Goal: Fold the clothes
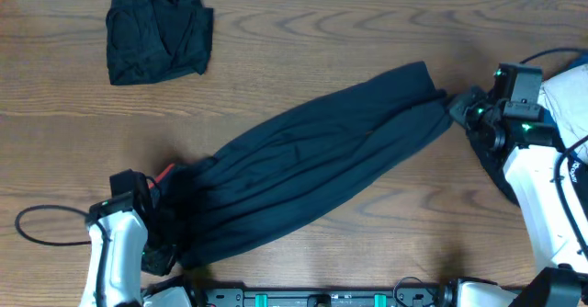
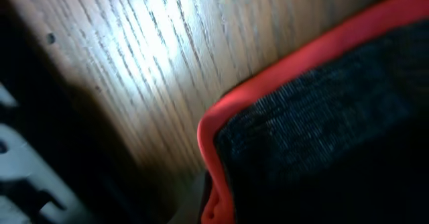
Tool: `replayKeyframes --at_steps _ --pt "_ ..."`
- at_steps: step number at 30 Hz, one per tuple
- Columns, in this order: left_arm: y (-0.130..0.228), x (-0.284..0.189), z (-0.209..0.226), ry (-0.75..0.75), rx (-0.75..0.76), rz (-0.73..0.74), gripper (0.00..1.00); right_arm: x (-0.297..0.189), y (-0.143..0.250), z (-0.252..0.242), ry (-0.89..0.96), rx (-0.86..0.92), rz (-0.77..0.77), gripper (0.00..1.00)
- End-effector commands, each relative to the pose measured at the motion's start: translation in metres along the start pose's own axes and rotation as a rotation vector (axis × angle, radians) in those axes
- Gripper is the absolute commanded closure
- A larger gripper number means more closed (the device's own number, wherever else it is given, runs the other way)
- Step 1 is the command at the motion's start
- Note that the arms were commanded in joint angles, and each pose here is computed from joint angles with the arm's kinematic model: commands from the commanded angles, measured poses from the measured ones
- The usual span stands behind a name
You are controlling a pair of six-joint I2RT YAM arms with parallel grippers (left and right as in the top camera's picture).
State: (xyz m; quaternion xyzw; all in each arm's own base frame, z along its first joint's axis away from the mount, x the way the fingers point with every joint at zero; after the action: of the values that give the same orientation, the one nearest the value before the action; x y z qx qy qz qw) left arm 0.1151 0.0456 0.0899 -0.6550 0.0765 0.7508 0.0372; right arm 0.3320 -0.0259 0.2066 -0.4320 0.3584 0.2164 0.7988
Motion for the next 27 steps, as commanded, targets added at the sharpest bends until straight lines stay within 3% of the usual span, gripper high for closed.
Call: replayKeyframes --at_steps 1,16,27 --pt "-0.004 -0.022 -0.006 0.074 0.046 -0.051 0.94 -0.009 -0.015 0.019 -0.047 -0.032 -0.061 0.98" --pt "-0.011 -0.044 -0.017 0.216 0.079 -0.145 0.94 0.031 -0.022 0.021 -0.055 0.088 -0.086 0.98" --pt "-0.025 -0.053 -0.040 0.356 0.074 -0.245 0.94 0.070 -0.026 0.041 -0.128 0.058 -0.149 0.98"
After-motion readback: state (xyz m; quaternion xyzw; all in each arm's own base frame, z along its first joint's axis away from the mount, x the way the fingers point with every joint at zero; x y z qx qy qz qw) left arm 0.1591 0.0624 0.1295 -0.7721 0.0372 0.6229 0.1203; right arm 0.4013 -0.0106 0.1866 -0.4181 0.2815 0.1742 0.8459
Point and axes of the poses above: each gripper's point midway between its finger pads, its own x axis out along the fingers, its own z axis along the line the jaws close on, y = z × x, the point moved 8 cm from there along -x, back along the fingers, and after that the axes turned 9 degrees about -x, right-handed, at the moved point
